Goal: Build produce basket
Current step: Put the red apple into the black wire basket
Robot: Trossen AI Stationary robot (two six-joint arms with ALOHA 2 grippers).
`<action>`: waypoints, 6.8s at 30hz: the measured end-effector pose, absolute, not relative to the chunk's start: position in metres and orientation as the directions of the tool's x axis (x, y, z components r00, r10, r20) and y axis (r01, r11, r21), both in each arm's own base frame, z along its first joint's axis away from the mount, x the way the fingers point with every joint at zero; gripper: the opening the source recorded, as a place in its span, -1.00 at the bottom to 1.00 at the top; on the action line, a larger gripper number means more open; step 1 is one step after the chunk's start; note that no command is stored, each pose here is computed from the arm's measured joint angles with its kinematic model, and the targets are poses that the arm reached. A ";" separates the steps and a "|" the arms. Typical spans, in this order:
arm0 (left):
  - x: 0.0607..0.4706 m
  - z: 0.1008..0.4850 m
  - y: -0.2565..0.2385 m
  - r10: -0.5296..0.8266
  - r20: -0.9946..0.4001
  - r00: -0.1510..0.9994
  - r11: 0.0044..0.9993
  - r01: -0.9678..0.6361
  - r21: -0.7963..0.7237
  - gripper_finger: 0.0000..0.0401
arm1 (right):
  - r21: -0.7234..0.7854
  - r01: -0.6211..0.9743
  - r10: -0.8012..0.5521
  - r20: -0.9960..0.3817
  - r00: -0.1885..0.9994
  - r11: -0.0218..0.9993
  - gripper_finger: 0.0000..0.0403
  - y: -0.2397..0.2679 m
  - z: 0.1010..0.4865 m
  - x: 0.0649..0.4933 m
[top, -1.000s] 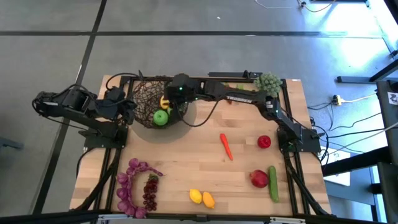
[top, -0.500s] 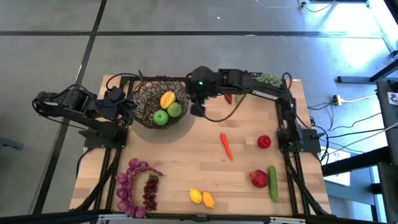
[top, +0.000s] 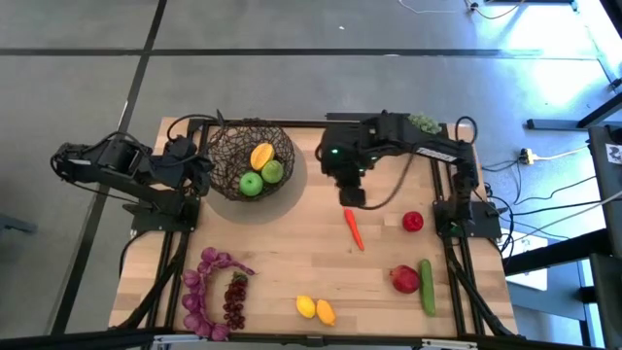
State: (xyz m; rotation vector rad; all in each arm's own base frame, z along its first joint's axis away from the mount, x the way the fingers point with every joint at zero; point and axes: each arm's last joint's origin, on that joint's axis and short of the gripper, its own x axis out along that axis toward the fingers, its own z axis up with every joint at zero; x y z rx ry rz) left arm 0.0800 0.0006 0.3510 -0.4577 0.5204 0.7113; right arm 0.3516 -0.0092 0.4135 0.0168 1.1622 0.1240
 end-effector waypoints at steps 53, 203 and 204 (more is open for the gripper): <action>0.082 0.352 -0.001 0.459 -0.595 0.660 0.737 -0.657 -0.160 -0.54 | 0.571 0.347 0.549 -0.818 0.170 0.744 -0.53 0.021 0.269 0.293; 0.085 0.351 -0.009 0.189 -0.672 0.716 0.981 -0.171 0.094 -0.54 | 0.072 0.195 0.019 -0.966 0.259 0.978 0.66 0.020 0.307 0.247; 0.085 0.351 -0.009 0.189 -0.672 0.716 0.981 -0.171 0.094 -0.54 | 0.078 0.202 0.020 -0.961 0.275 0.976 0.66 0.020 0.311 0.239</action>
